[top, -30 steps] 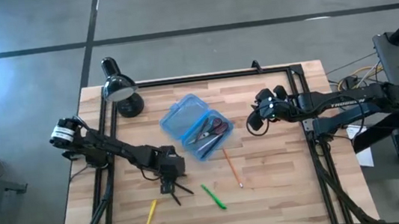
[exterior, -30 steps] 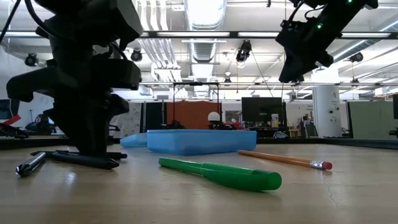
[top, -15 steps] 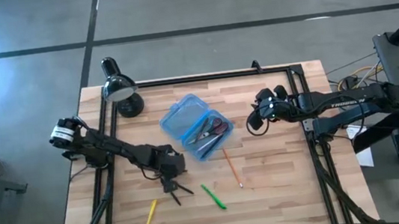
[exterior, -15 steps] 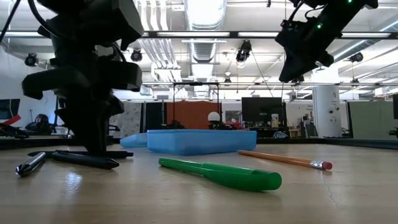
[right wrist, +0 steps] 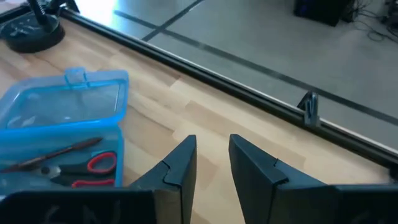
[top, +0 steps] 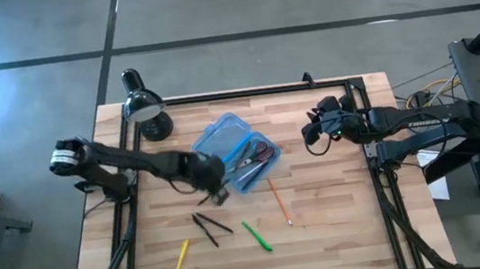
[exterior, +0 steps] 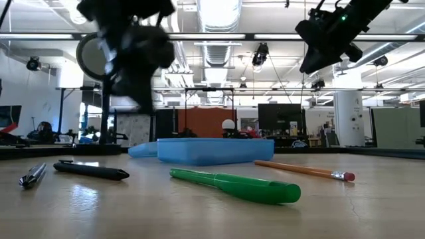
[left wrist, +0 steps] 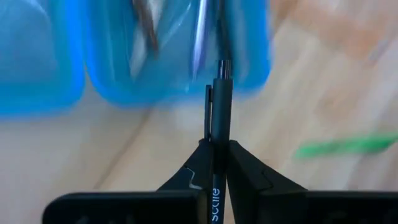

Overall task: Pick & place school supplies into a supply box
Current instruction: Put the top black pen into the supply box, then put the pencil into the supply box

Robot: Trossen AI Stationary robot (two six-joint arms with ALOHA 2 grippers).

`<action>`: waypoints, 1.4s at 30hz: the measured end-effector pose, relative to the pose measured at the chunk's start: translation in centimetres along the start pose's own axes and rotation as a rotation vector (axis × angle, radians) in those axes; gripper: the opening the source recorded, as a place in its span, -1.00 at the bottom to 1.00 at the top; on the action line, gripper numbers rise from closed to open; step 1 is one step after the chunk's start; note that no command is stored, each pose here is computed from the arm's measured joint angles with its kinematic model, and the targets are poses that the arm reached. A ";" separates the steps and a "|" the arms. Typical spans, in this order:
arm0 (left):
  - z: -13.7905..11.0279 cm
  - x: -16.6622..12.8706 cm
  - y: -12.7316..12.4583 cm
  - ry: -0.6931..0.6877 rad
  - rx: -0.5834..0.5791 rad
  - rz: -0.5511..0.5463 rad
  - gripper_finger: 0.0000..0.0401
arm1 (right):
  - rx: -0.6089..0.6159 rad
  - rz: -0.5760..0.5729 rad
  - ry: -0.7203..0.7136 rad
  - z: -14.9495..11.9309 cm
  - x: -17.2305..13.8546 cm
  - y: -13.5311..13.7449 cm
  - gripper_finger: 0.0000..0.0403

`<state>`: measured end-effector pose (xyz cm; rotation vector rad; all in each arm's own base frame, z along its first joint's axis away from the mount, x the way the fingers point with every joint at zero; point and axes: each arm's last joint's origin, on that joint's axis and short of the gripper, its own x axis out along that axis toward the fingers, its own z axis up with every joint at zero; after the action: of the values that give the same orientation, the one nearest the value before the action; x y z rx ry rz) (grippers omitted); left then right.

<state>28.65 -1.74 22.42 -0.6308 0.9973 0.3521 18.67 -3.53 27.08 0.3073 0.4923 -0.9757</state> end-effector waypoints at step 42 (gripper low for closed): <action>5.3 -2.4 -0.8 0.113 0.610 -0.148 -0.49 | -0.137 -0.045 0.031 -0.2 0.4 -0.7 -0.58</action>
<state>31.40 1.08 26.78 -0.1668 1.0898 -0.1251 18.20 -4.15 26.68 0.1888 0.5932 -0.9772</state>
